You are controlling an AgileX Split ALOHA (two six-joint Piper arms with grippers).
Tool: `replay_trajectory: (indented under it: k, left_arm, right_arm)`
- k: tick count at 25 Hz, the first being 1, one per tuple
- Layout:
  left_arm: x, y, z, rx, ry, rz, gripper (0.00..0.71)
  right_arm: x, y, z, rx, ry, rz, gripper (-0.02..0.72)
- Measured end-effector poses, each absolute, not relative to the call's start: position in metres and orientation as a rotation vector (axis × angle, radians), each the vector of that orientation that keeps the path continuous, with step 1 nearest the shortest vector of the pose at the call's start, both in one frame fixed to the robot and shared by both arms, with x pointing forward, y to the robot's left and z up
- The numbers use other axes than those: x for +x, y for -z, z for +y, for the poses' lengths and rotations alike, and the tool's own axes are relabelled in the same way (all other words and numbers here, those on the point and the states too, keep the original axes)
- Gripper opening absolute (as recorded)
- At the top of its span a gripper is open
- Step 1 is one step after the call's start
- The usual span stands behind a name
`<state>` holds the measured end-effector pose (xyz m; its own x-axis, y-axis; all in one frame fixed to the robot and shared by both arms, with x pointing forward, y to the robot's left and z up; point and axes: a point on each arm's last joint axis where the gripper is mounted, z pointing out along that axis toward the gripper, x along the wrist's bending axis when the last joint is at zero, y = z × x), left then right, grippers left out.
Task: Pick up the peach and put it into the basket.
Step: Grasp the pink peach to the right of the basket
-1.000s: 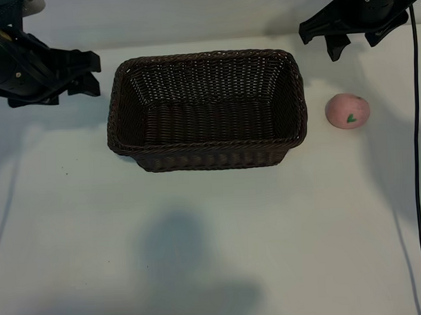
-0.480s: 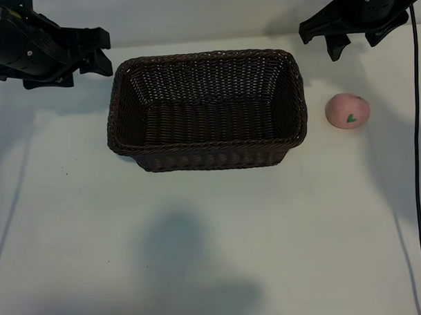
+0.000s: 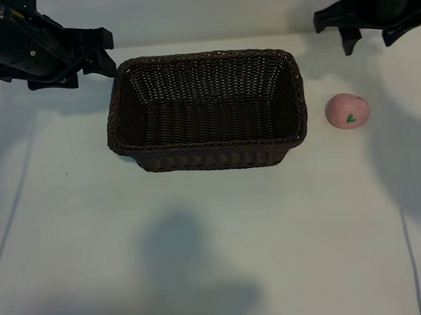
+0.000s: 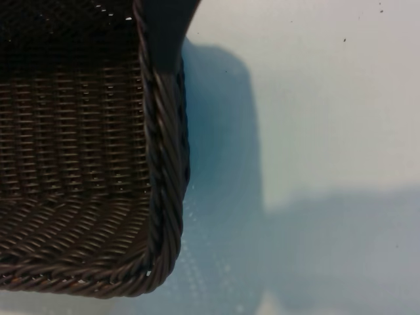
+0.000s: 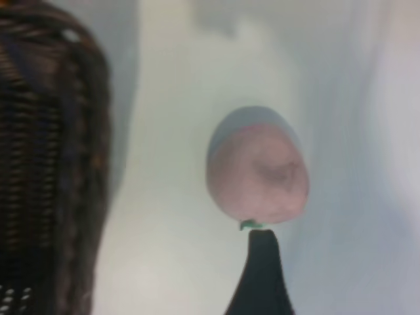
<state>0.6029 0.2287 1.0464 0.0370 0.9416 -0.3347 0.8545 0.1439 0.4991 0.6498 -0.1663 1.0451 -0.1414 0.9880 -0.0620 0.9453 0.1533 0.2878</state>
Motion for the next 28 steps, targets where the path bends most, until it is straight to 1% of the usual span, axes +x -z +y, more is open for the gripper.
replay_trajectory:
  k: [4, 10, 16, 19, 20, 21, 22, 24, 25, 26, 27, 28]
  left_arm:
    - [0.603, -1.046, 0.229, 1.722, -0.184, 1.825, 0.590]
    - [0.602, -1.046, 0.229, 1.724, -0.183, 1.826, 0.590]
    - [0.602, -1.046, 0.229, 1.724, -0.183, 1.826, 0.590]
    - [0.602, -1.046, 0.229, 1.724, -0.183, 1.826, 0.590]
    - [0.602, -1.046, 0.229, 1.724, -0.183, 1.826, 0.590]
    - [0.602, -1.046, 0.229, 1.724, -0.183, 1.826, 0.590]
    - [0.602, -1.046, 0.229, 1.724, -0.183, 1.826, 0.589]
    - [0.602, -1.046, 0.229, 1.724, -0.183, 1.826, 0.589]
    - [0.602, -1.046, 0.229, 1.724, -0.183, 1.826, 0.589]
    - [0.602, -1.046, 0.229, 1.724, -0.183, 1.826, 0.589]
    - [0.602, -1.046, 0.229, 1.724, -0.183, 1.826, 0.589]
    - [0.602, -1.046, 0.229, 1.724, -0.183, 1.826, 0.589]
  right_arm:
    - [0.654, -1.017, -0.174, 1.911, -0.240, 2.195, 0.555]
    - [0.653, -0.968, -0.169, 1.945, -0.288, 2.236, 0.555]
    - [0.651, -0.939, -0.169, 1.930, -0.348, 2.224, 0.555]
    - [0.651, -0.922, -0.169, 1.937, -0.326, 2.234, 0.555]
    - [0.651, -0.916, -0.169, 1.943, -0.311, 2.240, 0.544]
    - [0.651, -0.912, -0.170, 1.948, -0.301, 2.243, 0.524]
    - [0.652, -0.910, -0.170, 1.953, -0.298, 2.244, 0.479]
    - [0.652, -0.910, -0.170, 1.956, -0.297, 2.243, 0.337]
    - [0.652, -0.910, -0.170, 1.958, -0.295, 2.243, 0.237]
    - [0.652, -0.910, -0.170, 1.959, -0.293, 2.243, 0.153]
    - [0.651, -0.910, -0.170, 1.961, -0.294, 2.242, 0.104]
    - [0.651, -0.912, -0.170, 1.961, -0.293, 2.242, 0.080]
